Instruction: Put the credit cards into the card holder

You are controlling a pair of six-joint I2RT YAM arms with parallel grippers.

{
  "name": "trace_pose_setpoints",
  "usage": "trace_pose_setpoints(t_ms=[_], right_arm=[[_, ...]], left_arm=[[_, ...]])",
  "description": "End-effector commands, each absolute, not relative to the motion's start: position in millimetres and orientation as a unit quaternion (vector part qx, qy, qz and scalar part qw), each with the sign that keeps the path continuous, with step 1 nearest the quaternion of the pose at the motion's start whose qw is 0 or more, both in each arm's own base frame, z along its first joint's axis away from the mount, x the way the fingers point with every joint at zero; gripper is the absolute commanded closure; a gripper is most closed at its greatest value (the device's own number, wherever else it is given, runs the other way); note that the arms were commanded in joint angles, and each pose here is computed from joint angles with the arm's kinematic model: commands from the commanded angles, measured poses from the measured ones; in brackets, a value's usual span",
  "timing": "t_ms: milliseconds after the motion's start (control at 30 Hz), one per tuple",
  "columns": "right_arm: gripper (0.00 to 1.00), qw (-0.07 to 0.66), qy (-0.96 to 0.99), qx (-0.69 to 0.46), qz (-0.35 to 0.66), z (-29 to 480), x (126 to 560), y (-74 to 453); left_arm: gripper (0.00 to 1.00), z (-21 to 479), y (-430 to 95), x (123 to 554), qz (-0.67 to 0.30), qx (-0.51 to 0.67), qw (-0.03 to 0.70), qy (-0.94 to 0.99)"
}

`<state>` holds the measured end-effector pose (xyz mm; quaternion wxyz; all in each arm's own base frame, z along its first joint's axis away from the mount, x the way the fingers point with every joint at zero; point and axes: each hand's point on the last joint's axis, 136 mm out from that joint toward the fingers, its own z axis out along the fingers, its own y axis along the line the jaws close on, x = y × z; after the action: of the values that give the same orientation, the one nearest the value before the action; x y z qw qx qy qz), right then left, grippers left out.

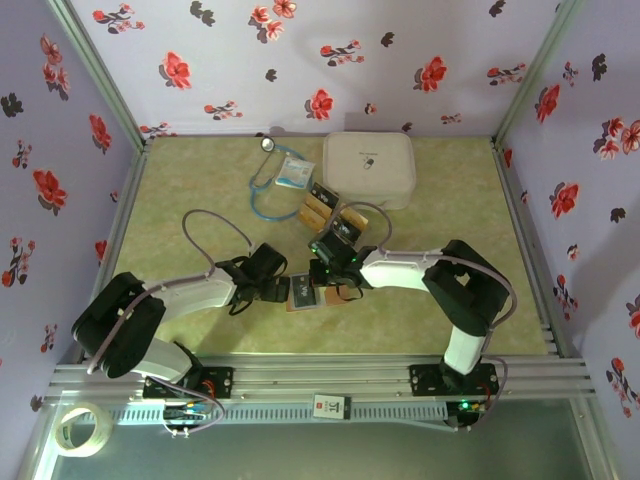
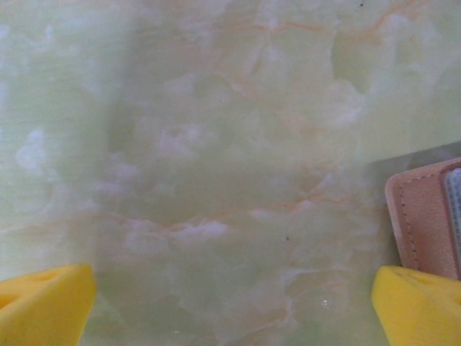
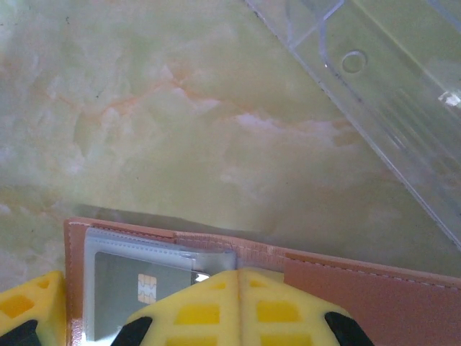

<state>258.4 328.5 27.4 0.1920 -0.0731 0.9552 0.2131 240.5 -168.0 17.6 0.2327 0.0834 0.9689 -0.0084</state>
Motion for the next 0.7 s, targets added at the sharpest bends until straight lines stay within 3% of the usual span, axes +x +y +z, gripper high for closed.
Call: trace_pose_setpoints(t_ms=[0,667], right_arm=[[1.0,0.193,0.955,-0.078,0.209,24,260,332],[1.0,0.175,0.951,-0.12,0.225,24,245,363]], left_arm=[[0.0,9,-161,238,0.018,0.088,0.224,0.97],[0.0,7,-160,237,0.021,0.089,0.221,0.971]])
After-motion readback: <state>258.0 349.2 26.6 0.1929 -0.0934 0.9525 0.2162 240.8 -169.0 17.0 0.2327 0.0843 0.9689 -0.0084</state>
